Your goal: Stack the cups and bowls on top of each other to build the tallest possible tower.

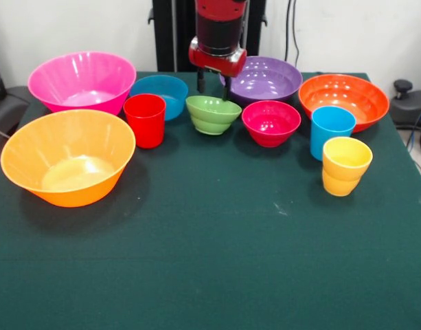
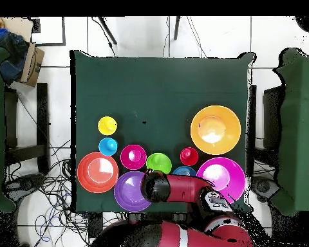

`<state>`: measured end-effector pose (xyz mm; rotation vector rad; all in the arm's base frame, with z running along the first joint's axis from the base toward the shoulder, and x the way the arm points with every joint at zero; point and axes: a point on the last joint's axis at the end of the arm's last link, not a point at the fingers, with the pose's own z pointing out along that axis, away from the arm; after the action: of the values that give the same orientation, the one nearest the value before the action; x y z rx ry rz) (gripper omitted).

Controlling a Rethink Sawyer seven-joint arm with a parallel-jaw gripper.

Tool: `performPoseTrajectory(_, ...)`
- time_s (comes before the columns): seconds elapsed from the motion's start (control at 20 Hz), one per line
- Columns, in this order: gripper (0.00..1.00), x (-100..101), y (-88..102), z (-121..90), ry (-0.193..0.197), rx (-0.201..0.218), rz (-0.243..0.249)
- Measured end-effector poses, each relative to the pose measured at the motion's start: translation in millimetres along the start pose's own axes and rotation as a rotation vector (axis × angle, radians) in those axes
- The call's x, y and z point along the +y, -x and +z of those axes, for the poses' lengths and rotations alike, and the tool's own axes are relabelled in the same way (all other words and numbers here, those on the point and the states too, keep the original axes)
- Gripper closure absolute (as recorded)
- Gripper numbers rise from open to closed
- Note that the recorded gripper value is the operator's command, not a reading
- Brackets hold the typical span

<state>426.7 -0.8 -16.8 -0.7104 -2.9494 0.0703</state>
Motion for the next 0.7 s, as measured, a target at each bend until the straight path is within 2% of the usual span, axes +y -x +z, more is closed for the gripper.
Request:
performPoseTrajectory(0.4,0.0,1.0,2.5,-3.6,0.001,-0.01,-0.002)
performPoseTrajectory(0.7,0.0,1.4,9.4,-12.1,0.004,-0.033,0.0)
